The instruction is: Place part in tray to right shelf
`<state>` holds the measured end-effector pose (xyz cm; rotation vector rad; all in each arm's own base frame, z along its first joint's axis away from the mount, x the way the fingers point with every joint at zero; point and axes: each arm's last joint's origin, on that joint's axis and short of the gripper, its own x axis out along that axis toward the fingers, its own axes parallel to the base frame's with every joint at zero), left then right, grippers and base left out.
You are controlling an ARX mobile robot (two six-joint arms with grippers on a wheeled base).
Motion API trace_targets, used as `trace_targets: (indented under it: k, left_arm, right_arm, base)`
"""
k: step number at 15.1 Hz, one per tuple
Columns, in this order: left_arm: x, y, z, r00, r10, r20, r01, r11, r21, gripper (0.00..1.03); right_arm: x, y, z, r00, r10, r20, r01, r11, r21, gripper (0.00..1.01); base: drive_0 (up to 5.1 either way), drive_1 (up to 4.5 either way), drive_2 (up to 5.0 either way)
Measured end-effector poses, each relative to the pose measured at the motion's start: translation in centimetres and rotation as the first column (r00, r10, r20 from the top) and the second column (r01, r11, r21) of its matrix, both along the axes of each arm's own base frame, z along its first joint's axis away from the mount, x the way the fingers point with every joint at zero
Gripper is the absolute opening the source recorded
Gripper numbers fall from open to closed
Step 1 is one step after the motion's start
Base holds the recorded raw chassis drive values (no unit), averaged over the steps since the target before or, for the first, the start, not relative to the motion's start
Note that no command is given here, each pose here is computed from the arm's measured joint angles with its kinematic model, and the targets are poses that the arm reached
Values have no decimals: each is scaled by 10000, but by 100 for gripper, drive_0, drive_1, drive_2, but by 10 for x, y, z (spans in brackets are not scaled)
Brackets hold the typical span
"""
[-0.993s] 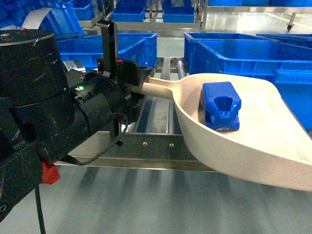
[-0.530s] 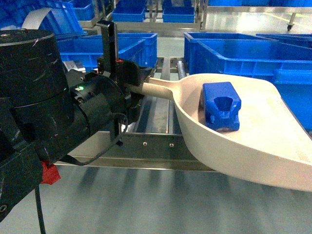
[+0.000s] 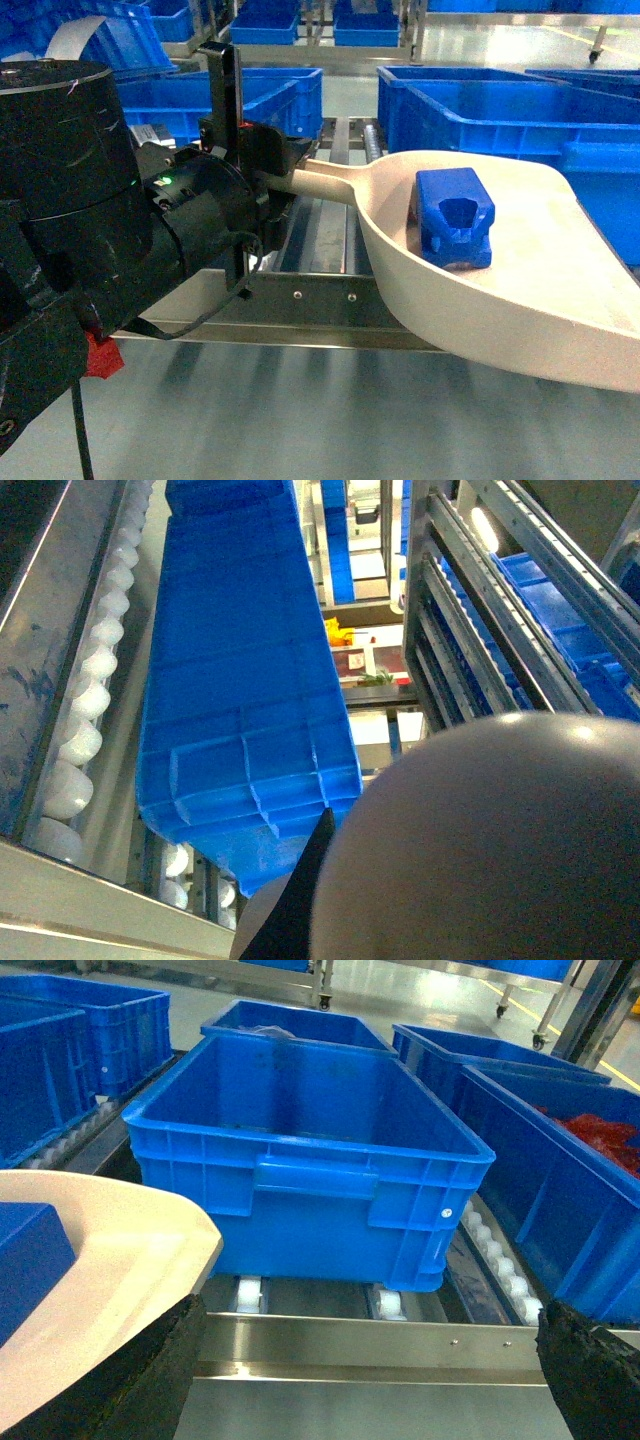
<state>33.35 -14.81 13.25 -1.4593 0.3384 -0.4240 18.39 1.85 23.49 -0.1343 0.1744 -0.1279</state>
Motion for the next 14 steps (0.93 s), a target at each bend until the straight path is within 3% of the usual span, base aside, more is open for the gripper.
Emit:
trace_targets:
  k: [14]
  left_arm:
    - [0,0,0,10000,0,2,0,10000,3,13]
  right_arm:
    - [0,0,0,10000,0,0,0,10000,0,98]
  base:
    - [0,0,0]
